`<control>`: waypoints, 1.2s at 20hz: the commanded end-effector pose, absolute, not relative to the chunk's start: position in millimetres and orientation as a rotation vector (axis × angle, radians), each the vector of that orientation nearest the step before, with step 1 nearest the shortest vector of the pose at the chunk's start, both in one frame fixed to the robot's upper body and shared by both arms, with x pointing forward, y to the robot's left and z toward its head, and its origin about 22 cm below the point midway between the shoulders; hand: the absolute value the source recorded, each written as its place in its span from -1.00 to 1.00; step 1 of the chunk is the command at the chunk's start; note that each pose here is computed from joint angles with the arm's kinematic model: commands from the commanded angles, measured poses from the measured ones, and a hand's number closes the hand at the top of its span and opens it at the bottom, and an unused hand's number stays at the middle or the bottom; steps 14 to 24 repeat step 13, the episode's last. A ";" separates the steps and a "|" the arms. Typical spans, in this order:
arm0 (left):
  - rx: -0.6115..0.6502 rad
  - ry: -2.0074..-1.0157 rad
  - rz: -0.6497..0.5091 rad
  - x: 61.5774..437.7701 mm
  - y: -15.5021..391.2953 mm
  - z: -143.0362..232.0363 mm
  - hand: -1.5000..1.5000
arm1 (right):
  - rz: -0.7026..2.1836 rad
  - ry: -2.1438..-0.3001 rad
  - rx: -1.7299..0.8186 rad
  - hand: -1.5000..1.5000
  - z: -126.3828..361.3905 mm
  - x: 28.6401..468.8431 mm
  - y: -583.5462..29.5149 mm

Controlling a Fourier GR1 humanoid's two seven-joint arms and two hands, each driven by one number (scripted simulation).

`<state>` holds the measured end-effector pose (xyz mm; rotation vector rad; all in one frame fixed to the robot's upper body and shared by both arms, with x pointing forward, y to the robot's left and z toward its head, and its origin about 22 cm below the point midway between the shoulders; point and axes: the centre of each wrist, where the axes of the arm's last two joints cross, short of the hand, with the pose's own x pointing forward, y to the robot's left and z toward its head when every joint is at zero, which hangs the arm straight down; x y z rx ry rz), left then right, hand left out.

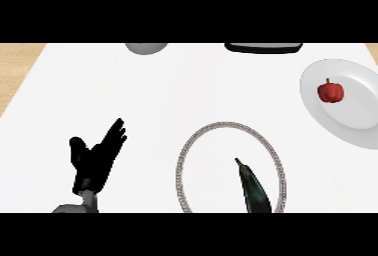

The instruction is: Pick the bell pepper from the placemat and place it in the plate

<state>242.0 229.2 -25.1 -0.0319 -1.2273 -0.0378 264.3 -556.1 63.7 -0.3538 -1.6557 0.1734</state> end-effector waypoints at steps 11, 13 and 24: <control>-0.029 -1.200 -0.013 233.8 237.0 -31.0 0.00 | 0.319 -1.681 -0.275 -1.00 51.1 203.5 -585.4; -0.022 -1.205 -0.028 239.0 233.7 -29.8 0.00 | 0.316 -1.685 -0.274 -1.00 50.5 204.1 -584.8; -0.022 -1.205 -0.028 239.0 233.7 -29.8 0.00 | 0.316 -1.685 -0.274 -1.00 50.5 204.1 -584.8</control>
